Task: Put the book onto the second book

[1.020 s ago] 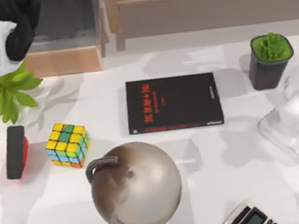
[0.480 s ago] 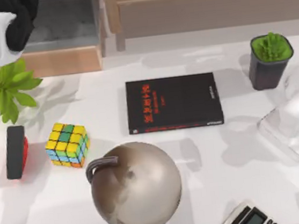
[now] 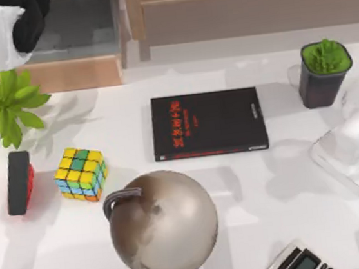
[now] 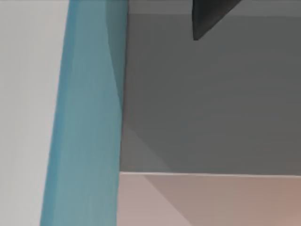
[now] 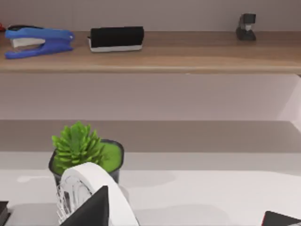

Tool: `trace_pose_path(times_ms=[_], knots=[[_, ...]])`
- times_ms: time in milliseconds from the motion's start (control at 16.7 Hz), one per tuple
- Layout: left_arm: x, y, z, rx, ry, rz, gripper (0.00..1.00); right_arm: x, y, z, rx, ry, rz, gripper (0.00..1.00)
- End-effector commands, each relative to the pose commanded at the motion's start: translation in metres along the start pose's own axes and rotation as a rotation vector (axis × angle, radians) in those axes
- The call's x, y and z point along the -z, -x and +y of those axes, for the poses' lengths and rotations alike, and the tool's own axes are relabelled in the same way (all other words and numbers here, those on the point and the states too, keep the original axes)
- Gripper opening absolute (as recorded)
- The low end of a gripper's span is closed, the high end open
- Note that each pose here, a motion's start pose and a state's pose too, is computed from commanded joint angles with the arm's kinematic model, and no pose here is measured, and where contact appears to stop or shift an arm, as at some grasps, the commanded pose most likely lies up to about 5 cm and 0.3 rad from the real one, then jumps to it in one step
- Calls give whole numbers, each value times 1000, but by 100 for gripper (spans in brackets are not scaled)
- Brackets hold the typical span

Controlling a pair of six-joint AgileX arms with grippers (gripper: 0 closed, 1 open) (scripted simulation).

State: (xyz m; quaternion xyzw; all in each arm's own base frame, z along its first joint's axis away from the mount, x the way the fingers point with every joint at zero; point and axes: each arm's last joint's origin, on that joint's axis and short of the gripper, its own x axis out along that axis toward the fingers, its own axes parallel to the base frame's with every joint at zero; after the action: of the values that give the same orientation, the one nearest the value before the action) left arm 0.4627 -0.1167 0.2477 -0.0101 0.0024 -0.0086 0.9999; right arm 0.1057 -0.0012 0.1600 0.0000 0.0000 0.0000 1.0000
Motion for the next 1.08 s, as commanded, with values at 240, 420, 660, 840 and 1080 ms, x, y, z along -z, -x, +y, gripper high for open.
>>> trace_pose_path(times_ms=[240, 420, 660, 840, 1080], knots=[[0, 0, 0, 0, 0, 0, 70, 0, 0, 0, 0, 0, 0, 100], [0, 0, 0, 0, 0, 0, 47, 0, 0, 0, 0, 0, 0, 100], [0, 0, 0, 0, 0, 0, 17, 0, 0, 0, 0, 0, 0, 100], [0, 0, 0, 0, 0, 0, 0, 0, 0, 0, 0, 0, 0, 100], [0, 0, 0, 0, 0, 0, 0, 0, 0, 0, 0, 0, 0, 100]])
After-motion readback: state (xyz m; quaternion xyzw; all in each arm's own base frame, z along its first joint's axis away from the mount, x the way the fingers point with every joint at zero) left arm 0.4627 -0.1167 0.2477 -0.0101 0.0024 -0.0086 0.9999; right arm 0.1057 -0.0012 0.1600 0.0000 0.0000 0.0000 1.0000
